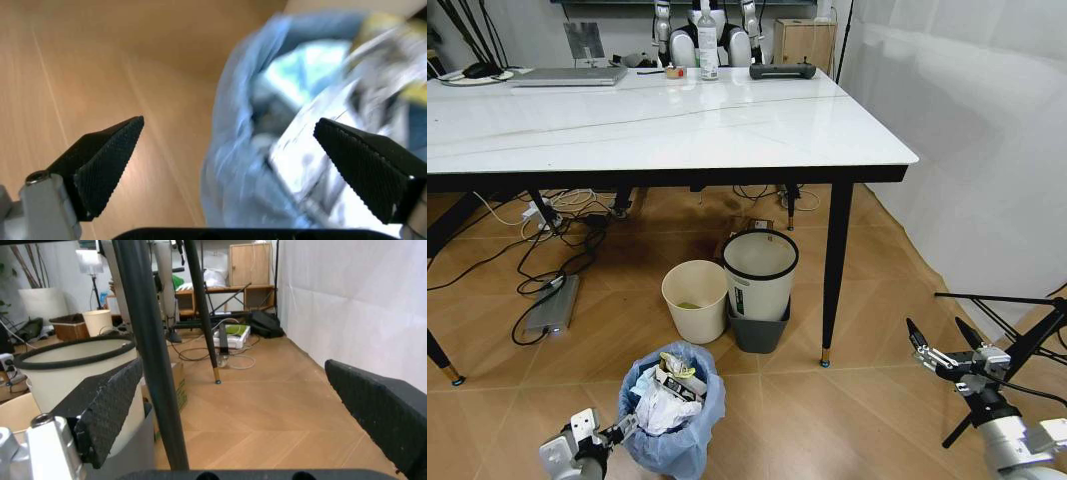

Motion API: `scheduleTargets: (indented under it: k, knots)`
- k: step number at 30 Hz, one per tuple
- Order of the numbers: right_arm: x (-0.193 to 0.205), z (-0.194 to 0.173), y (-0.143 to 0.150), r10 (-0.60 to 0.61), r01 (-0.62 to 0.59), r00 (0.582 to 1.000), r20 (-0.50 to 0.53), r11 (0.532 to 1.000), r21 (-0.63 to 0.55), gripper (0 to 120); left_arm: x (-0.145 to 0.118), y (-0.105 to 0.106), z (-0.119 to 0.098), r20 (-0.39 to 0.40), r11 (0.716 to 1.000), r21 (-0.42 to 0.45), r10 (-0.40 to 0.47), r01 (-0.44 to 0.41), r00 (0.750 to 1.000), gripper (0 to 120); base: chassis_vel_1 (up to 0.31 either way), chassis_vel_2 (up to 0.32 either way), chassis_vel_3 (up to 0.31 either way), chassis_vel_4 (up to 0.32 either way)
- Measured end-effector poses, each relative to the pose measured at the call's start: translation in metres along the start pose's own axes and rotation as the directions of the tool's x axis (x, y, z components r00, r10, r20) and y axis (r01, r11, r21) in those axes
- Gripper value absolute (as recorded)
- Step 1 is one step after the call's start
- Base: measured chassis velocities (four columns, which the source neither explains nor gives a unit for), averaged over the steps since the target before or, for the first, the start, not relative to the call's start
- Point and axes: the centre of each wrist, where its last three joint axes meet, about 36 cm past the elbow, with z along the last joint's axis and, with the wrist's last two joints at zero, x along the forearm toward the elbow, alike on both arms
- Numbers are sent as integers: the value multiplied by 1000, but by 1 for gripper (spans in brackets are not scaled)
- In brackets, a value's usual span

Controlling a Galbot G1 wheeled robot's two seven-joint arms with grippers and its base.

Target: Pick up the trash bin and place the trash from the table into it.

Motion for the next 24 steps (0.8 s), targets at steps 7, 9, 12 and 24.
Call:
scheduleTargets:
  k: [7,9,12,24]
  knots:
    - [0,0,0,0,0,1000,0,1000,0,100,14,2,-17,372,971,-235,133,-45,919,100,0,0,0,0]
    - [0,0,0,0,0,1000,0,1000,0,100,12,3,-22,477,963,-265,170,-44,862,100,0,0,0,0]
    - [0,0,0,0,0,1000,0,1000,0,100,12,1,-23,610,950,-299,258,-84,750,100,0,0,0,0]
    - [0,0,0,0,0,1000,0,1000,0,100,10,3,-20,619,942,-323,286,-94,732,100,0,0,0,0]
